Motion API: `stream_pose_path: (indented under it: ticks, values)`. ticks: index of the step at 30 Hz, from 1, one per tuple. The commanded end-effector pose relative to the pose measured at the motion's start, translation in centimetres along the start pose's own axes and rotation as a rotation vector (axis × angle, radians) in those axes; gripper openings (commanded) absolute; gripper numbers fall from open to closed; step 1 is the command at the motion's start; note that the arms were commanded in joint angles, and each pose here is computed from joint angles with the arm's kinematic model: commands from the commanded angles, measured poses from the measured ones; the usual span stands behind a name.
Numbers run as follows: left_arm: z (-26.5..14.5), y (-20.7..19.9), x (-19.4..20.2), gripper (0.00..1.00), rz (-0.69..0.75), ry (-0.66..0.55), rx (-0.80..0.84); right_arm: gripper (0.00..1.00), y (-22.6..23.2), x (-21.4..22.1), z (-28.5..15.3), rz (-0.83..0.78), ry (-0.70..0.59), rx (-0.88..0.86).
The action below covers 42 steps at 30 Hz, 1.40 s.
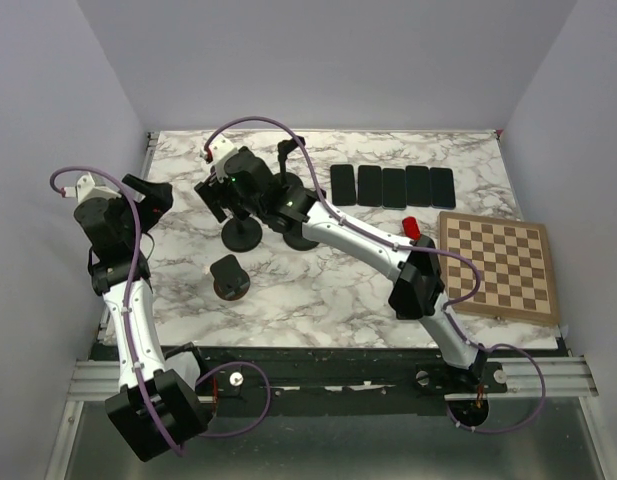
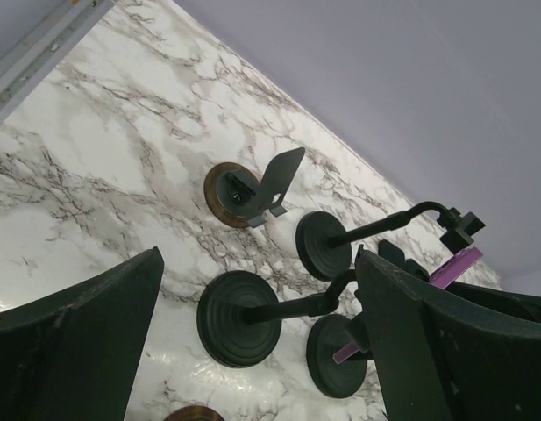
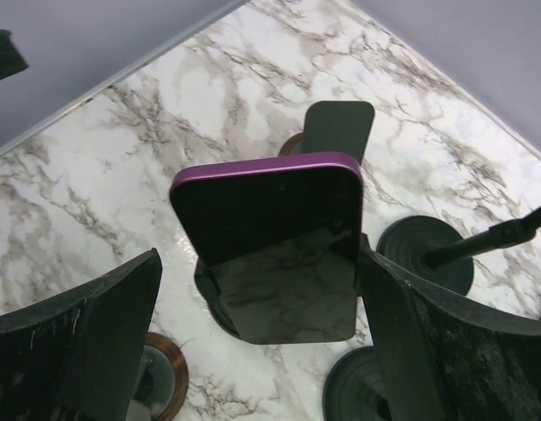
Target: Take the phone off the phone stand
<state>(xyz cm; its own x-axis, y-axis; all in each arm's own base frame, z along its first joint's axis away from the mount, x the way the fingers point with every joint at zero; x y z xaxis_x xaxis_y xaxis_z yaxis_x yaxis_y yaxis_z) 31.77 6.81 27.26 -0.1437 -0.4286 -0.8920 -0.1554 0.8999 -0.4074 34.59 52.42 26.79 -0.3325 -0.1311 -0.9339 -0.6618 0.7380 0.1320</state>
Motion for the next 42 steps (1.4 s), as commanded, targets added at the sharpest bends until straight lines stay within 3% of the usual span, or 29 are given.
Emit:
stream_pose_path:
  ticks: [1,8,17,21,27,34,42]
  values:
    - [-0.1,-1.0,-0.2,0.99,-0.036,-0.027,0.070,1.00,-1.3,-0.4,0.5,-0.048,-0.035,0.100]
    - [0.0,-1.1,0.1,0.98,-0.045,-0.021,0.088,0.99,-0.9,0.2,1.7,-0.054,-0.045,0.082]
    - [0.0,-1.3,0.7,0.94,-0.056,-0.013,0.107,0.90,-2.3,-0.4,3.0,-0.011,-0.070,0.100]
    - [0.2,-1.3,1.2,0.86,-0.069,-0.007,0.124,0.72,-2.6,-0.7,2.9,0.007,-0.072,0.078]
    - [0.7,-2.1,2.4,0.62,-0.072,0.031,0.180,0.34,-3.0,-0.8,2.7,0.039,-0.059,0.036]
    - [1.5,-7.1,4.9,0.49,0.016,0.098,0.364,0.01,-4.8,-2.6,1.6,0.206,-0.031,-0.045]
    - [2.2,-10.6,5.1,0.59,0.063,0.082,0.541,0.01,-5.7,-2.8,0.9,0.326,0.036,-0.137]
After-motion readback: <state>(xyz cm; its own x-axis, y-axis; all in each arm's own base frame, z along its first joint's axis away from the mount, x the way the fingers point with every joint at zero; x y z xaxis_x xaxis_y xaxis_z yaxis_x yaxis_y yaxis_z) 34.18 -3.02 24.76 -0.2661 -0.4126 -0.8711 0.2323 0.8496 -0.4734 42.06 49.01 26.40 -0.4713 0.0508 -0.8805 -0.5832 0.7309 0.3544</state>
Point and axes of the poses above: each gripper's point midway between its finger pads, its own z axis out along the fingers, its own y axis along the line the jaws close on, x = y × z, the point moved 2 cm from there along -z, back along the fingers, and after that the axes turned 15 degrees about z, right-handed, at the moved point
